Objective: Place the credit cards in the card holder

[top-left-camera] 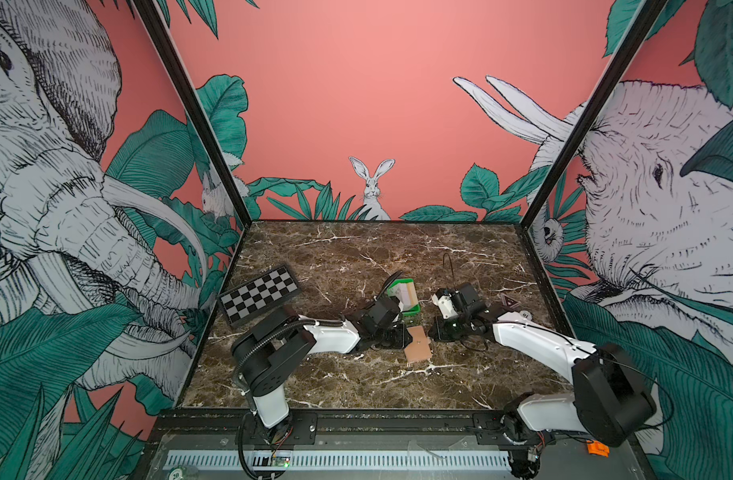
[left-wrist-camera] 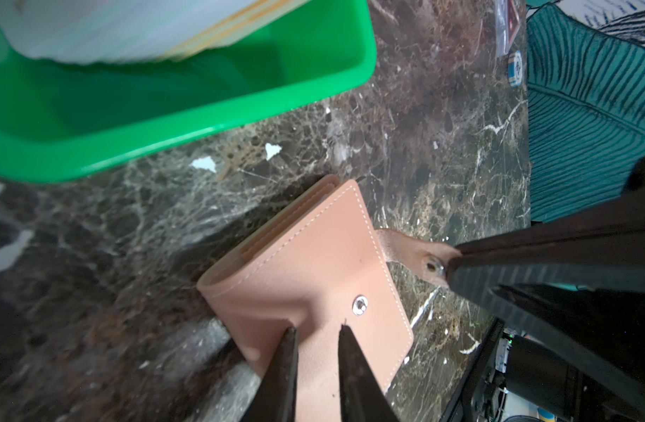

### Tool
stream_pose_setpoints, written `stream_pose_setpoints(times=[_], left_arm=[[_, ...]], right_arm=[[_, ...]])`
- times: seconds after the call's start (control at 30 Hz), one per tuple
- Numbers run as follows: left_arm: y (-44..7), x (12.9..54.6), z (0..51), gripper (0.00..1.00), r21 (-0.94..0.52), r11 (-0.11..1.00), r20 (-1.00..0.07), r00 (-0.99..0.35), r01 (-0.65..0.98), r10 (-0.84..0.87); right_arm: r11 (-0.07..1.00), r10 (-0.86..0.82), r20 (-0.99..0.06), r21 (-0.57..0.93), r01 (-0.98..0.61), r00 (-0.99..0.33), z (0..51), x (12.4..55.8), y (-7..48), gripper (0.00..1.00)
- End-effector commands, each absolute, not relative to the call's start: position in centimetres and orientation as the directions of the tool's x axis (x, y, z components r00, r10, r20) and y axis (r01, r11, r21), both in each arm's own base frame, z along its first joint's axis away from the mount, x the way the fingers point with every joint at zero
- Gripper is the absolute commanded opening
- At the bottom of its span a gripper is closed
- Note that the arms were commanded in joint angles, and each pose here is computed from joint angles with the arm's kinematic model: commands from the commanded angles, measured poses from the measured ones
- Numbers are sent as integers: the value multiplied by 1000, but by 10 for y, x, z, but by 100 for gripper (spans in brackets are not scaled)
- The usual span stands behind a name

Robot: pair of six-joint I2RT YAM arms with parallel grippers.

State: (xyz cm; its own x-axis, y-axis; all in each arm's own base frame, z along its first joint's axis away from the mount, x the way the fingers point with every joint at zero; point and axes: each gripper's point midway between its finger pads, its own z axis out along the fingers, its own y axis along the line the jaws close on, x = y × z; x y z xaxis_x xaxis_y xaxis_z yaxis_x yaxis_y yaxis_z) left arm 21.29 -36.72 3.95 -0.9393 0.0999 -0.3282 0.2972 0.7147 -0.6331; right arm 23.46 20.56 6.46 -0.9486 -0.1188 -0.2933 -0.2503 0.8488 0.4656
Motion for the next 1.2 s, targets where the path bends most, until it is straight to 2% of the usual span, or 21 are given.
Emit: stream_pose_setpoints(times=[0.0, 0.3, 1.17], left_arm=[[-353, 206, 20, 22, -601, 754, -283, -953, 265, 109], [-353, 205, 20, 19, -605, 751, -282, -954, 262, 106], [-353, 205, 18, 18, -612, 746, -284, -954, 261, 101]], right_arm=[[838, -148, -303, 467, -282, -941, 66, 236, 216, 2], [837, -174, -289, 460, -296, -941, 58, 232, 227, 1], [857, -225, -250, 410, -313, -942, 43, 226, 234, 0]])
